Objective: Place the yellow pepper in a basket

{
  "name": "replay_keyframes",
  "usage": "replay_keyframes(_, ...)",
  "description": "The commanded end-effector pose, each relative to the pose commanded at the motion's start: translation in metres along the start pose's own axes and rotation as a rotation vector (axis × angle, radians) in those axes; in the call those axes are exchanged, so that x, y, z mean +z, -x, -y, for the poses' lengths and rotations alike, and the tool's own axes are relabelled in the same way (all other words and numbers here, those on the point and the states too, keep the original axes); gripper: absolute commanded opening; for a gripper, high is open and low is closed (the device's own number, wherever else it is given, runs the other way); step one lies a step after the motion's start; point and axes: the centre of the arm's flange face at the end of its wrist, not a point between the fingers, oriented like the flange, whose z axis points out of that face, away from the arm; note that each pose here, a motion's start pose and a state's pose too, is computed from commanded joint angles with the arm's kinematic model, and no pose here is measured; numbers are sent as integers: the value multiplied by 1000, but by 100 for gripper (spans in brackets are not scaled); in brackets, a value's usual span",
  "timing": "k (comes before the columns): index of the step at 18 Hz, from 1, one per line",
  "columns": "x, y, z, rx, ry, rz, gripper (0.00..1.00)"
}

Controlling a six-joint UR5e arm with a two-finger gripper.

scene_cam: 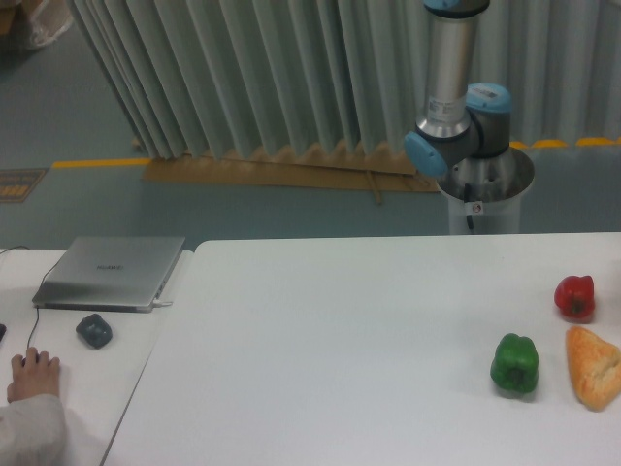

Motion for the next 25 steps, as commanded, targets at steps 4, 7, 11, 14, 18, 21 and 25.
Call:
replay_keyframes(4,14,8,-4,-3,-4,5,55)
replay_keyframes(7,20,11,-14,-12,7,19,66)
replay_keyframes(11,19,11,-14,-15,-3,31,100)
replay_keyframes(14,13,11,-15,-16,-2,44,100)
replay_keyframes(18,11,20,-1,-15,-37,74,100)
replay_keyframes(21,12,21,-9,-20,-40,82,100)
replay_keyframes(25,9,23,5,-22,-89,115,100)
